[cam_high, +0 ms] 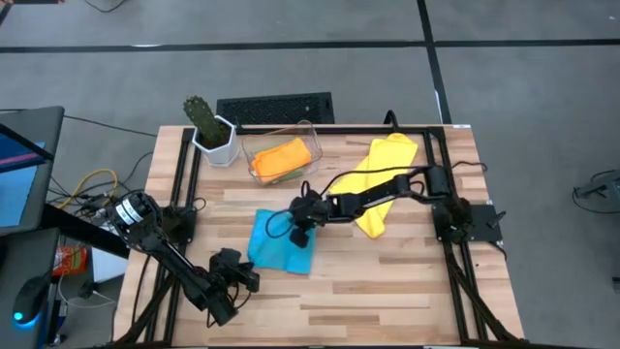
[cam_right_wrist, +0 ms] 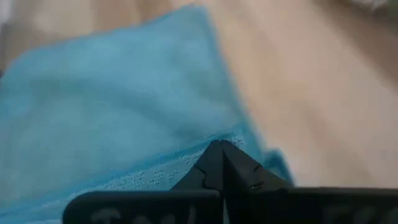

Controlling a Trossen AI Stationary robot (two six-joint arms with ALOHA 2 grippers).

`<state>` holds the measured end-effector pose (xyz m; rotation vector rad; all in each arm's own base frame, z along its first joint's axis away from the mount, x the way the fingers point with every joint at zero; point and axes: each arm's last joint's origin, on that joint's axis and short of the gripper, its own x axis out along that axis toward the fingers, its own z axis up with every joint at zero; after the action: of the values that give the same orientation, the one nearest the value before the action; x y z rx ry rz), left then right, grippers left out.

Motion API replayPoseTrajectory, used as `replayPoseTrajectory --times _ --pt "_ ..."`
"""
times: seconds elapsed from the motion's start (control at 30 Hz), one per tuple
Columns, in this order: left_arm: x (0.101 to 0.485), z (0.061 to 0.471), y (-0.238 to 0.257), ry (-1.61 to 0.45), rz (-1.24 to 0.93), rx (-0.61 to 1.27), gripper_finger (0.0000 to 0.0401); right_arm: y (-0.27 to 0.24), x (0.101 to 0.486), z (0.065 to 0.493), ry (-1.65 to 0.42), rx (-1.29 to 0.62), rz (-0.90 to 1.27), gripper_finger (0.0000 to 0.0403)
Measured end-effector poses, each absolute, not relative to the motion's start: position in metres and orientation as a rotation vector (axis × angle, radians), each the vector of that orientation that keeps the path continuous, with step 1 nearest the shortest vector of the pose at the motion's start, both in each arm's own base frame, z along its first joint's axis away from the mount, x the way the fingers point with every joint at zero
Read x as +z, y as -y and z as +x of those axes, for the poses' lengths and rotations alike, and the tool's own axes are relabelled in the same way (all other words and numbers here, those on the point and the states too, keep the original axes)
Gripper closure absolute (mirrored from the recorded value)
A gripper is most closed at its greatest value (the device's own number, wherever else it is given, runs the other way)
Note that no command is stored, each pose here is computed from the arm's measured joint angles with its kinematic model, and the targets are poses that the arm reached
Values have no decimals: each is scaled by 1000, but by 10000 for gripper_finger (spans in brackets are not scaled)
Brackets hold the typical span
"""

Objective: Fold microfiber towels
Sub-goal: Fold the blue microfiber cloth

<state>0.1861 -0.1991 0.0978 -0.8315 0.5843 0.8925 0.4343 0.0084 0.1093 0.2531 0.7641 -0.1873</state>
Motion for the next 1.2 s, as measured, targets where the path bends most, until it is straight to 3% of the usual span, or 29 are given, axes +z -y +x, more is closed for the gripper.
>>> replayPoseTrajectory --times 0.23,0.6,0.73,0.93,1.2 --pt "98 186 199 -587 -828 890 396 4 117 435 -730 -216 310 388" --pt "98 186 199 -587 -824 892 396 -43 172 426 -633 -94 216 389" --pt "98 186 199 -587 -824 892 396 -73 155 414 -631 -38 197 391" --pt "98 186 199 -586 -824 892 396 -114 139 391 -484 -109 178 392" --pt "98 186 199 -583 -823 892 396 -119 99 391 -561 -142 210 391"
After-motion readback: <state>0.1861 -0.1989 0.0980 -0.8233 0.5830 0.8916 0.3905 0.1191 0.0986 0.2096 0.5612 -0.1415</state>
